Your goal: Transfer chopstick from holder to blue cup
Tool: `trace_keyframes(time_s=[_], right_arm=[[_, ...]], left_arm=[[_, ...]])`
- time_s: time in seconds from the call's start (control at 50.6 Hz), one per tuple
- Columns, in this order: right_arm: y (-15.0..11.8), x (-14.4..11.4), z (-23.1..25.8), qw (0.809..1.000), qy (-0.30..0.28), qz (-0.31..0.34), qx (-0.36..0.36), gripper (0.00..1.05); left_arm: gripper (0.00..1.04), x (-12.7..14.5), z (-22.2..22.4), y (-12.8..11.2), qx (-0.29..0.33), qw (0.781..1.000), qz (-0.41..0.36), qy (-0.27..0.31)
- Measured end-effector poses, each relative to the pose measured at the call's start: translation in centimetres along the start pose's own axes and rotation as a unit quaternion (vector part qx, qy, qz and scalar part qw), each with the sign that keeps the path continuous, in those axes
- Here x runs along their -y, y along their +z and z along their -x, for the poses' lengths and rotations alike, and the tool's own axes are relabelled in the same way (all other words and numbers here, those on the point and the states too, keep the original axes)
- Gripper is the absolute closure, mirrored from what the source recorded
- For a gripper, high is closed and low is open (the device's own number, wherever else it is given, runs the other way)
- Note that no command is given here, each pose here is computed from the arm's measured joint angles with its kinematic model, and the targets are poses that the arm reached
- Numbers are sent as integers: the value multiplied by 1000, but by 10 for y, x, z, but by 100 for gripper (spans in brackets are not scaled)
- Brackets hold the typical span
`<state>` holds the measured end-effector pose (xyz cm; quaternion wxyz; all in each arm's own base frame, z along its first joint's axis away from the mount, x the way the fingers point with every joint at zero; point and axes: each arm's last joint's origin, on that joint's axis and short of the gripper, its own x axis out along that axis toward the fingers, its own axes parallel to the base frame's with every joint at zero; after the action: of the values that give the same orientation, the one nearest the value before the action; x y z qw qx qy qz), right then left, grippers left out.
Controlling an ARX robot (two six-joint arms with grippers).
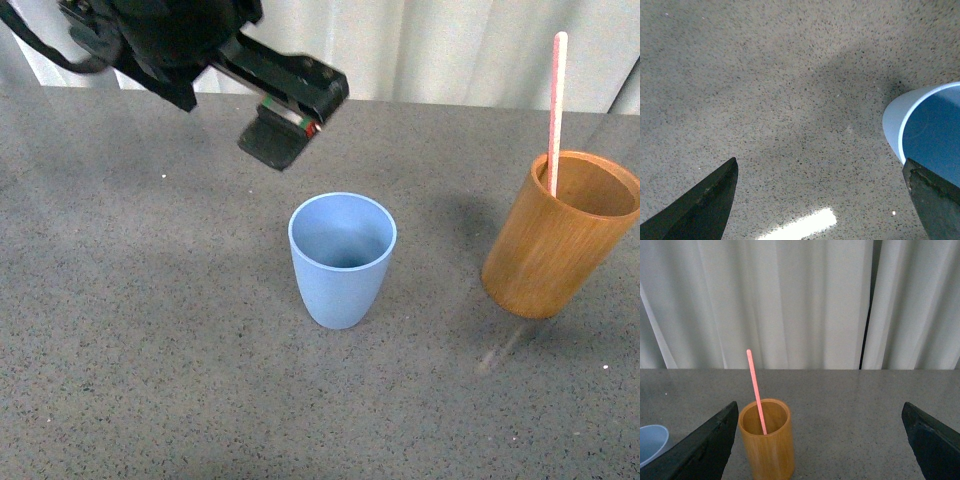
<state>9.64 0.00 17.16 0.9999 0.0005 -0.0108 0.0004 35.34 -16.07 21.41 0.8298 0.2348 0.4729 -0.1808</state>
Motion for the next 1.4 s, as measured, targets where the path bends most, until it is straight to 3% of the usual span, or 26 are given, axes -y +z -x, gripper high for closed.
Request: trace_keyframes(time_s=[0.079,0.158,0.198,0.257,0.297,0.356,0.415,0.475,0.554,0.712,0.949,1.404], right_arm=[[0,0,0,1000,0,0,0,10],[0,0,0,1000,0,0,0,10],[0,0,0,1000,0,0,0,10],[0,0,0,1000,0,0,0,10],[0,0,0,1000,0,0,0,10],[0,0,0,1000,0,0,0,10],[0,0,0,1000,0,0,0,10],[0,0,0,1000,0,0,0,10],[0,0,0,1000,-1,0,0,10],[0,0,0,1000,0,0,0,10],[0,0,0,1000,0,0,0,10],[0,0,0,1000,0,0,0,10]], left_arm=[[7,-15,26,-7,50,998,25,-7],[7,-34,58,-22,160,983,62,64],[7,-45,75,-35,225,963,104,108],[7,-56,99,-66,316,915,171,183],[7,-55,107,-83,356,890,195,206],[7,-56,111,-91,371,878,211,217],[7,-55,107,-92,367,881,211,212],[15,-52,98,-98,406,869,213,186],[36,-46,93,-125,466,838,221,176],[60,-42,92,-157,475,830,229,183],[101,-31,84,-197,468,834,233,176],[101,-20,84,-245,470,831,236,179]])
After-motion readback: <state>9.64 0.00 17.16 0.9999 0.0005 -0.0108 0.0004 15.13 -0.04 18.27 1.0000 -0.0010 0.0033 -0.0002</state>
